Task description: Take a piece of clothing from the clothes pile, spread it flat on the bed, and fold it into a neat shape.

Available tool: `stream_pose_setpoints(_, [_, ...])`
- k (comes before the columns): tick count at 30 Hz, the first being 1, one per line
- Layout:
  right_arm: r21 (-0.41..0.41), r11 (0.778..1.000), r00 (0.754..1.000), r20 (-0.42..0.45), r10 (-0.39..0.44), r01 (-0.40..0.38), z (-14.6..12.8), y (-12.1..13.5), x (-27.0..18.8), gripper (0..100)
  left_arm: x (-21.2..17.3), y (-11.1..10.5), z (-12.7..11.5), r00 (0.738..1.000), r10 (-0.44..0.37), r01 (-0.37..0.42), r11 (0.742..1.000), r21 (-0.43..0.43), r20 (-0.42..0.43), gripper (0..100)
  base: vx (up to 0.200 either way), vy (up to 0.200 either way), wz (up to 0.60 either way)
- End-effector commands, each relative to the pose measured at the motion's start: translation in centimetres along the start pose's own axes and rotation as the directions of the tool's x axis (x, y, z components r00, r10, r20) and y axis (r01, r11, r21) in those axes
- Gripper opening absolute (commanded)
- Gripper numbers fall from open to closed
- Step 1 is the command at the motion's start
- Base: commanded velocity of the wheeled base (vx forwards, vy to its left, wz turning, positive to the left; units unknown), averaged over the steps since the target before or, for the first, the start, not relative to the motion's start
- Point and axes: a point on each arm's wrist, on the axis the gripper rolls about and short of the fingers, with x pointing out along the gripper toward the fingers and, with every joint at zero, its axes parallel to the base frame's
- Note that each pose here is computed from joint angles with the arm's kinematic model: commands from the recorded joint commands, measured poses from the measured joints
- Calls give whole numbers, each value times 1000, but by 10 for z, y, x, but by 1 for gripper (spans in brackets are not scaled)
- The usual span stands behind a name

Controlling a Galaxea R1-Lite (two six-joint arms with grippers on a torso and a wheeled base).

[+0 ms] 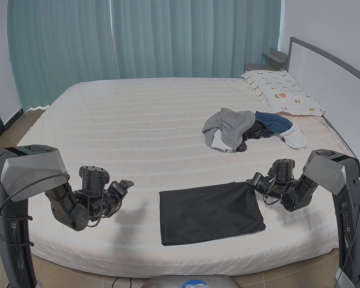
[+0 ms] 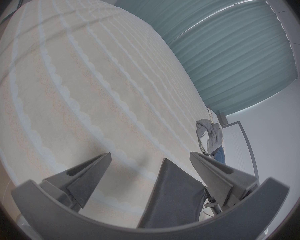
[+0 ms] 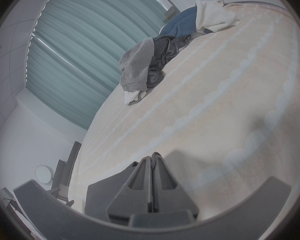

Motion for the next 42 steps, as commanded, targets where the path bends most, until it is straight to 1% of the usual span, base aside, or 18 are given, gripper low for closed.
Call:
stream_pose_setpoints(1, [0,1000,1000,0,0,0,0,0,0,0,0,0,0,1000,1,-1,1000,0,0,100,0,0,0])
stream_pose_setpoints(6, [19,1000,1000,-1,-3,3,1,-1,0,0,0,0,0,1000,1,-1,1000,0,0,100,0,0,0])
stream_pose_setpoints(18, [24,1000,1000,-7,-8,8,0,-1,1,0,0,0,0,1000,1,-1,1000,0,0,100,0,0,0])
stream_pose_setpoints(19, [24,1000,1000,-7,-8,8,0,-1,1,100,0,0,0,1000,0,0,1000,0,-1,100,0,0,0])
stream_pose_setpoints(26, [25,1000,1000,-5,-10,11,-1,-1,1,100,0,0,0,1000,0,0,1000,0,-1,100,0,0,0])
stream_pose_setpoints(27, [23,999,1000,9,-29,29,-2,-1,0,100,0,0,0,1000,1,-1,1000,0,0,100,0,0,0])
stream_pose_setpoints(28, [23,999,1000,9,-29,29,-2,-1,0,100,0,0,0,1000,1,-1,1000,0,0,100,0,0,0])
stream_pose_setpoints(29, [23,999,999,30,-46,45,-2,-1,-1,100,0,0,0,1000,1,-1,1000,-1,0,100,0,0,0])
stream_pose_setpoints(32, [26,998,998,38,-50,49,2,-2,-3,100,0,0,0,1000,-1,1,1000,-1,0,100,0,0,0])
stream_pose_setpoints(36, [59,997,996,64,-58,54,12,-5,-8,100,0,-1,0,1000,-3,3,1000,0,2,100,-200,0,0])
stream_pose_setpoints(38, [86,995,994,84,-65,58,23,-5,-14,100,0,-1,0,1000,-3,3,1000,-2,2,100,-200,0,0])
stream_pose_setpoints(42, [96,993,993,94,-74,65,27,-9,-18,100,0,-3,2,1000,-11,11,1000,-9,3,100,-200,0,0])
